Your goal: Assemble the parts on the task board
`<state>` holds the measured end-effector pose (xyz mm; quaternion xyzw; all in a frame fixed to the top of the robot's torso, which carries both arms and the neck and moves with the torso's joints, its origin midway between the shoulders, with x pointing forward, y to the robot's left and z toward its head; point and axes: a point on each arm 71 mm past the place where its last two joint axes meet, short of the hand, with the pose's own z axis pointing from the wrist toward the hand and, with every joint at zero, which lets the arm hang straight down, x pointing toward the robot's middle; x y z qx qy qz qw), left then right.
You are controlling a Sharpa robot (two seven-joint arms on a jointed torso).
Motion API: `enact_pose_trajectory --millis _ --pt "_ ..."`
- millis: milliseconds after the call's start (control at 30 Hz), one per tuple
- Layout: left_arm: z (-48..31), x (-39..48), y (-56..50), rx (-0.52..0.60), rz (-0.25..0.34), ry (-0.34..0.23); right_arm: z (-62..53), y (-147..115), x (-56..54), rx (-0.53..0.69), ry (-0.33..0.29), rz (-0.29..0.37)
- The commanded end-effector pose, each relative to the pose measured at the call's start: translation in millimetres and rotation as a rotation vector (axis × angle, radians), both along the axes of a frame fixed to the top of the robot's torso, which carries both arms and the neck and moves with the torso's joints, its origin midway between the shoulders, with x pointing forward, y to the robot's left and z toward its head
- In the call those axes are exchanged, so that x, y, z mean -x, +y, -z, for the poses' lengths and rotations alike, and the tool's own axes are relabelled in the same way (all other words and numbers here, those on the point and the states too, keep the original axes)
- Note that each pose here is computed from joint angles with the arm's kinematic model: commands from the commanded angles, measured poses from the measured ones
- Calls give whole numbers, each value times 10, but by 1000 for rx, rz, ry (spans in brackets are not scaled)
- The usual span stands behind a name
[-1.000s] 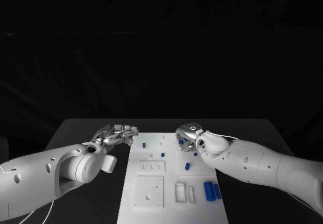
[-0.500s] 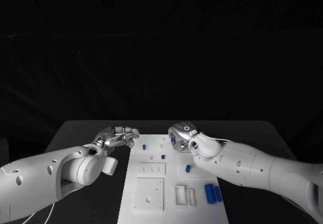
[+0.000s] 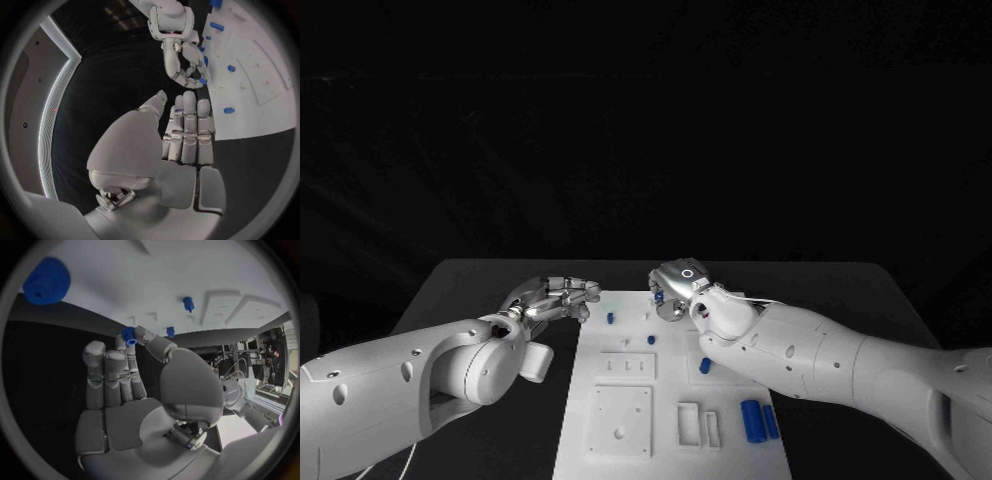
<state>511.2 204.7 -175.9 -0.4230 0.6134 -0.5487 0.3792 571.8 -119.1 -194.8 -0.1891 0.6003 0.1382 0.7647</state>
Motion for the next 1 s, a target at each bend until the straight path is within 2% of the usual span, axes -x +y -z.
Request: enact_pose_trajectory --millis 33,500,1000 --pt "-24 23 -37 13 18 -3 -15 38 -3 1 -20 -8" --pt "-150 42 -71 18 32 -25 -13 79 -37 8 -17 -3" --pt "-155 29 -68 16 30 -26 -12 23 -64 22 -10 19"
